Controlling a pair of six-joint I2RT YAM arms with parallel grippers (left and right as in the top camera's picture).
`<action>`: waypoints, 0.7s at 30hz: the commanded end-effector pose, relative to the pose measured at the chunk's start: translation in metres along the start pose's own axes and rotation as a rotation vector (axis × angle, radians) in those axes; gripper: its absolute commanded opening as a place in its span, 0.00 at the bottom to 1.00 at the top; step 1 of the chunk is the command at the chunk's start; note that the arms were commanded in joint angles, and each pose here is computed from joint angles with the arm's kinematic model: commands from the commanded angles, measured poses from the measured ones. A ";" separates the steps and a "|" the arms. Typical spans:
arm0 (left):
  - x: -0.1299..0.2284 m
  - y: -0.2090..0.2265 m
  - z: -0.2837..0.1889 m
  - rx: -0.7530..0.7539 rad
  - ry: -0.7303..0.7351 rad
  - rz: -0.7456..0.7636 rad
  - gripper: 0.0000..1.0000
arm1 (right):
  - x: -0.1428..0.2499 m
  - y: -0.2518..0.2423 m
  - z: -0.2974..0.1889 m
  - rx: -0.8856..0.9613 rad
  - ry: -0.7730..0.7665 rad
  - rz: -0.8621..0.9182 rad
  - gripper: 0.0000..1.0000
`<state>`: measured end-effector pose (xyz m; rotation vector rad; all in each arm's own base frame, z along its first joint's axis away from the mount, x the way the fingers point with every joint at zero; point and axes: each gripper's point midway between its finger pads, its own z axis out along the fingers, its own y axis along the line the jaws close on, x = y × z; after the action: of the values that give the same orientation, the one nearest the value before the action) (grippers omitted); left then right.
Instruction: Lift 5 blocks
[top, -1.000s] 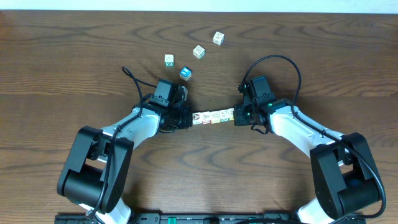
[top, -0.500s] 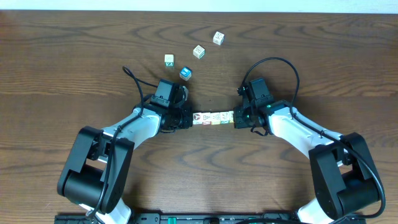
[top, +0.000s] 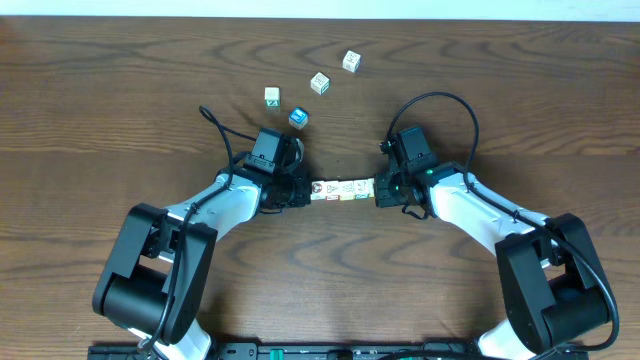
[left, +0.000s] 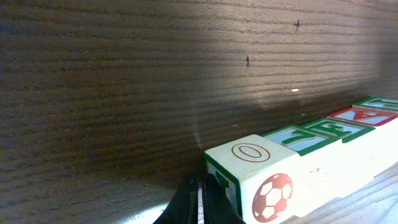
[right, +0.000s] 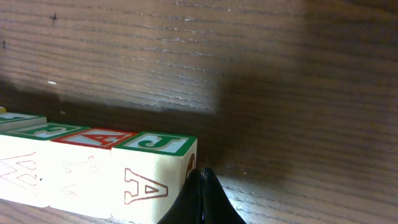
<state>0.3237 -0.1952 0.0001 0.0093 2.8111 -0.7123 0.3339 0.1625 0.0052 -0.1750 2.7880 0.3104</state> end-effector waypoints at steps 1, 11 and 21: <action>0.007 -0.019 0.006 0.050 0.029 0.053 0.07 | 0.013 0.031 -0.001 -0.103 0.041 -0.057 0.01; 0.008 -0.017 0.006 0.036 0.031 0.050 0.07 | 0.014 0.017 0.000 -0.027 0.040 -0.071 0.03; 0.010 -0.001 0.006 -0.048 0.031 0.042 0.14 | 0.013 0.009 0.000 0.021 0.033 -0.072 0.27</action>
<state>0.3225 -0.1952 0.0000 0.0240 2.8203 -0.6568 0.3303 0.1473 0.0010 -0.1961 2.8043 0.1660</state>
